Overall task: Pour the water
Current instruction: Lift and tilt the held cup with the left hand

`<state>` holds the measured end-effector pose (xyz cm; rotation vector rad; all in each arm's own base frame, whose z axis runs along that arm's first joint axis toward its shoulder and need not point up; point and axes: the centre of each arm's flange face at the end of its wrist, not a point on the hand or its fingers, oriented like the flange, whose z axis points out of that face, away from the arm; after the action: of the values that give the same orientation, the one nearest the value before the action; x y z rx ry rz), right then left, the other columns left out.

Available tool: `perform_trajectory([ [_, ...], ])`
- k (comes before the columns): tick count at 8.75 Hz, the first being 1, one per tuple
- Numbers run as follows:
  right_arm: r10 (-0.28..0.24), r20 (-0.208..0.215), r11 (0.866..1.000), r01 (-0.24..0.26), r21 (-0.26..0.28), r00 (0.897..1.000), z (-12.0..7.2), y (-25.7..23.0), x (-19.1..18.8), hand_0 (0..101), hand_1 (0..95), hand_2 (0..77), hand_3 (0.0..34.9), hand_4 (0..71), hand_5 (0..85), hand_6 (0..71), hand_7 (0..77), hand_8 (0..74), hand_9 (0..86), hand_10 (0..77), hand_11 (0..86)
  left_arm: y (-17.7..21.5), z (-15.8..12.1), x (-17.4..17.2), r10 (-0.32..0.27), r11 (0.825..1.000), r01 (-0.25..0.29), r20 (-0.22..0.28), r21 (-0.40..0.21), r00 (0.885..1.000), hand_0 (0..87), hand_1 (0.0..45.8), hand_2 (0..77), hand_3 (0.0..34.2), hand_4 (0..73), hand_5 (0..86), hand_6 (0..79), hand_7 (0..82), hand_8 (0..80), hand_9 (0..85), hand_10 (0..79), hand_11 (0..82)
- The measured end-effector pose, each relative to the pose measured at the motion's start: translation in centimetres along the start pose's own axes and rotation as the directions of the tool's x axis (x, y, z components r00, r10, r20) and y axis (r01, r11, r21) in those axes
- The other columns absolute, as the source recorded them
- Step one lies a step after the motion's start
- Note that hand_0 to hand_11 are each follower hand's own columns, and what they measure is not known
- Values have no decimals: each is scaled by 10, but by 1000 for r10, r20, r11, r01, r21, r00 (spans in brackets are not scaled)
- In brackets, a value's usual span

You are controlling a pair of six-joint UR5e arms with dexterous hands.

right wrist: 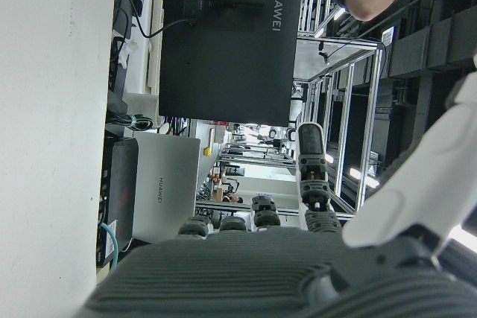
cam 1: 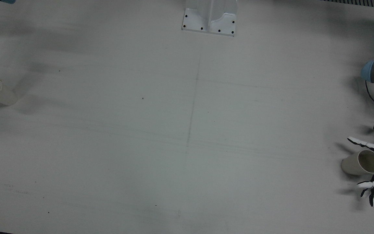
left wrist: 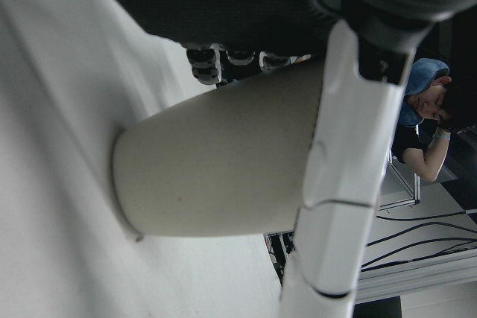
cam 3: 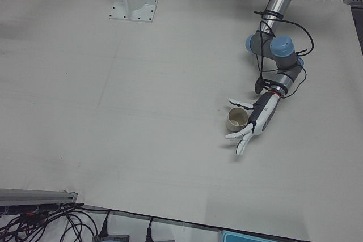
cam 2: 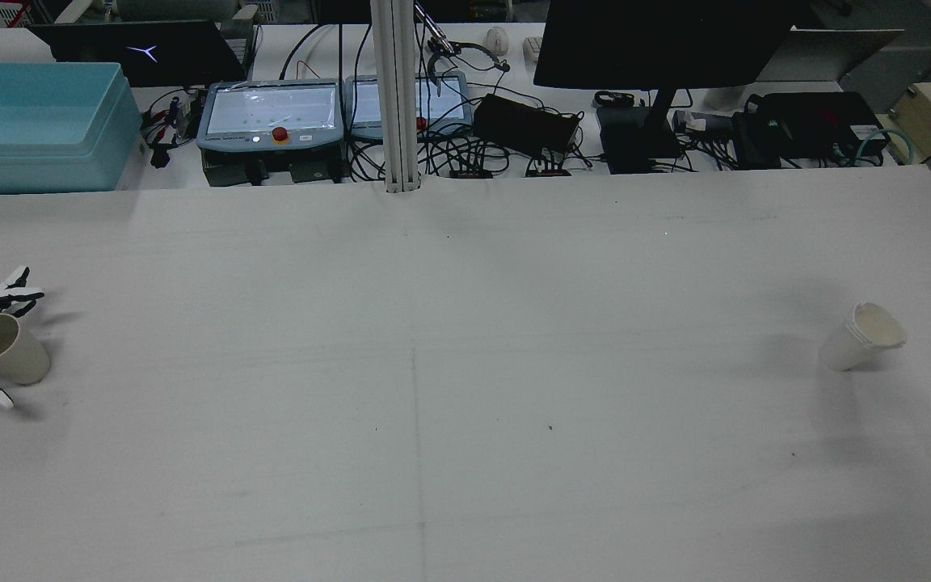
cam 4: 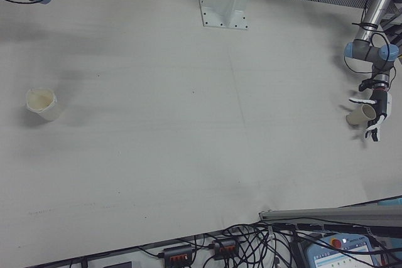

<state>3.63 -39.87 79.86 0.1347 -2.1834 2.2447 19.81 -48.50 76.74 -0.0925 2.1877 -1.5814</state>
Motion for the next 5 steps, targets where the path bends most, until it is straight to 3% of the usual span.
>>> perform_trajectory([
  [1, 0, -1, 1000, 0, 0, 1000, 0, 0, 0, 379, 44, 104, 9, 142, 267, 27, 109, 5, 5, 16, 16, 0, 0, 0, 0, 1000, 0, 1, 0, 1000, 801, 196, 5, 0, 262, 213, 33, 5, 0, 11, 44, 87],
  [2, -1, -1, 1000, 1, 1, 1000, 0, 0, 0, 378, 44, 104, 10, 142, 267, 27, 109, 5, 5, 16, 16, 0, 0, 0, -2, 1000, 2, 1, 0, 1000, 801, 196, 5, 0, 262, 213, 33, 5, 0, 11, 44, 87],
  [5, -2, -1, 1000, 2, 2, 1000, -1, -1, 0, 380, 44, 104, 10, 142, 267, 27, 109, 5, 5, 16, 16, -1, -1, -1, -13, 1000, 13, 13, 23, 1000, 800, 169, 11, 0, 382, 442, 33, 5, 0, 11, 44, 87],
])
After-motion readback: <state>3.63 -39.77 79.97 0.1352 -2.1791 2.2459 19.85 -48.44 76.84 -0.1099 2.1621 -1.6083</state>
